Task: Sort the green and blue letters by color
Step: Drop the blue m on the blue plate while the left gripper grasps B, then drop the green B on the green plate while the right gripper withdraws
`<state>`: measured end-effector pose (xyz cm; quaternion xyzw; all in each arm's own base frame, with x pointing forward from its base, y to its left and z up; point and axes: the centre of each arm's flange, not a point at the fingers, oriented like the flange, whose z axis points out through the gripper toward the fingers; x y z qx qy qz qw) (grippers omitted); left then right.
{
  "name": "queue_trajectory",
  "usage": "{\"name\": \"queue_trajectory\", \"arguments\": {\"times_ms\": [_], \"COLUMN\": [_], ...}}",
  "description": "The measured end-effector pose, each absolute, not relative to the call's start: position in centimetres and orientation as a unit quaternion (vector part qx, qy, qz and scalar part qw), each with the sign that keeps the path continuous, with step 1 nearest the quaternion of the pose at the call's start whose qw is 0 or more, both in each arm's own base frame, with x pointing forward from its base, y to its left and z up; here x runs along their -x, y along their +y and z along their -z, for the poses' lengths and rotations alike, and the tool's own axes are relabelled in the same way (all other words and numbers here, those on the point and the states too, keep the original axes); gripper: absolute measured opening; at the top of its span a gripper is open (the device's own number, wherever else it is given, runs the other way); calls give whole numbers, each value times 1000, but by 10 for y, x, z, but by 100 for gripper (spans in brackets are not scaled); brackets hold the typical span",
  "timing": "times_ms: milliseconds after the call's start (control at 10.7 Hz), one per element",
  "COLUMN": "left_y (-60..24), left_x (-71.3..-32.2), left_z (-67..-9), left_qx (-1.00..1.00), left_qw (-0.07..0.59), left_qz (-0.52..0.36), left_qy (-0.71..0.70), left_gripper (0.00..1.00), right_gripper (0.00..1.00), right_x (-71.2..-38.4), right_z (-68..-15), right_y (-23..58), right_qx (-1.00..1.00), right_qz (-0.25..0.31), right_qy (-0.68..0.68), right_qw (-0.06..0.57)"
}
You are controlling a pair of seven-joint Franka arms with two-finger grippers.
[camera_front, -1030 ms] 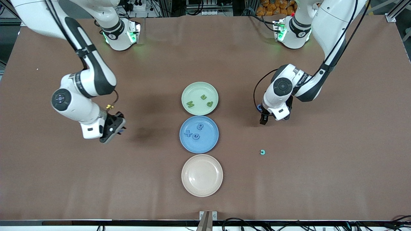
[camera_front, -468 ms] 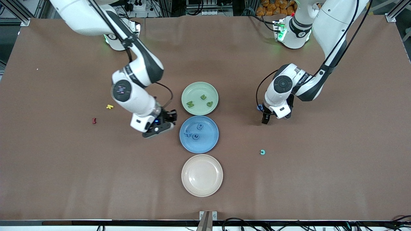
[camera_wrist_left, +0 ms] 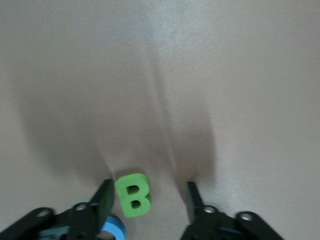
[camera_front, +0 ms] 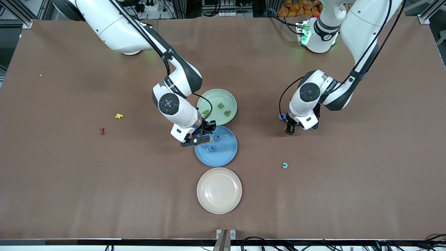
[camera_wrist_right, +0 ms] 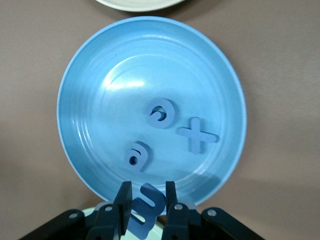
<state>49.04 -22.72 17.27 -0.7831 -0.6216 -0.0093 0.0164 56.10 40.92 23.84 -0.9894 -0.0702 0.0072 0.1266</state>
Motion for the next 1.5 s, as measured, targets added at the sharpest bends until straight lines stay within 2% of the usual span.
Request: {"name": "queue_trajectory", "arguments": {"times_ms": [187,281,562,656,749,1030,1217,1498], "left_y": [-227,-227,-229,-233,-246,-319,-369,-449], "left_x": [-494,-495,-498,-498,-496,-474,-450,-397], "left_z": [-176,-177,-180,-183,-187,-205,-216,-235], "left_qx": [782,783,784,786,795,827,851,873], "left_qw": [11,10,7,3,-2,-26,-41,-68], "left_qz": [12,14,16,18,22,31,34,36], "left_qy": [-623,-622,-621,-617,-607,-561,-522,-481], "left_gripper": [40,28,28,28,28,28,28,28], "right_gripper": [31,39,78,94,100,100,100,100], "right_x": [-564,-568,-581,-585,-591,-611,-608,-592], "right_z": [-230,-231,-237,-243,-255,-349,-420,-519], "right_y": [411,407,397,395,389,338,296,227], "right_qx": [990,990,991,992,992,995,997,998], "right_qz": [-5,-3,6,5,3,-9,-16,7], "right_qy": [-61,-57,-47,-46,-45,-25,-8,30], "right_qw": [127,126,123,121,117,94,77,61]}}
